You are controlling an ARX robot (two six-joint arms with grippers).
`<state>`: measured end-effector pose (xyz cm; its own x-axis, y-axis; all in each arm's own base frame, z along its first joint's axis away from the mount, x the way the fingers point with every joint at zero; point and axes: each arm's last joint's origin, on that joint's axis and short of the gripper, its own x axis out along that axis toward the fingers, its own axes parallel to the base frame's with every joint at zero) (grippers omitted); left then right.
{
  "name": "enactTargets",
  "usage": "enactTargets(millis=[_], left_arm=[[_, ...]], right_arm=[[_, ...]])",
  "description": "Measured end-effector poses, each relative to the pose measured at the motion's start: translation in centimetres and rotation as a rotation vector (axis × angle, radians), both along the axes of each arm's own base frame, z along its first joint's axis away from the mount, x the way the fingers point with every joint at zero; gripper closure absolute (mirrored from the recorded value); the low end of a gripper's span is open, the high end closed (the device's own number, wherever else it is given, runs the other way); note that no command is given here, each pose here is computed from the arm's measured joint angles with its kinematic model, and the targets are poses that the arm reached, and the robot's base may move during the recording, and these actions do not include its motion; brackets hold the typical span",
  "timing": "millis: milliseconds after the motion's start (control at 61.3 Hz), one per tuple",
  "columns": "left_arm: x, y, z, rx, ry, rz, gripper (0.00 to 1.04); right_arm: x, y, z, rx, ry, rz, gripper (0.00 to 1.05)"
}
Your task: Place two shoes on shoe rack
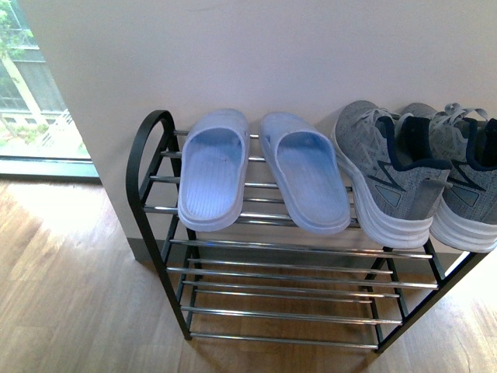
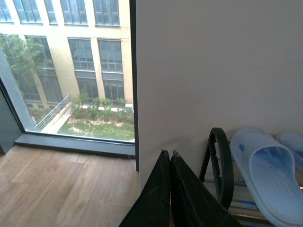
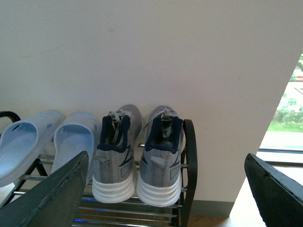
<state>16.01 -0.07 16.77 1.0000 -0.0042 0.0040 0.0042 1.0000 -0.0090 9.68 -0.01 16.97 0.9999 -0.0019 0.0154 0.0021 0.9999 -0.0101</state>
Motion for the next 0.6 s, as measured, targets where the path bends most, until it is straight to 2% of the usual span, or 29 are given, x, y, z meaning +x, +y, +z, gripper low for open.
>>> enactTargets(millis=[114,603], left_arm=[[-0.8,0.0,-0.6,0.000,0.023,0.000,1.04],[-3.0,0.0,0.2,0.000,-0.003,0.000,1.04]], right_arm=[[0.0,0.0,0.0,0.000,0.000,0.000,0.09],[0.0,0.0,0.0,0.000,0.000,0.000,0.09]])
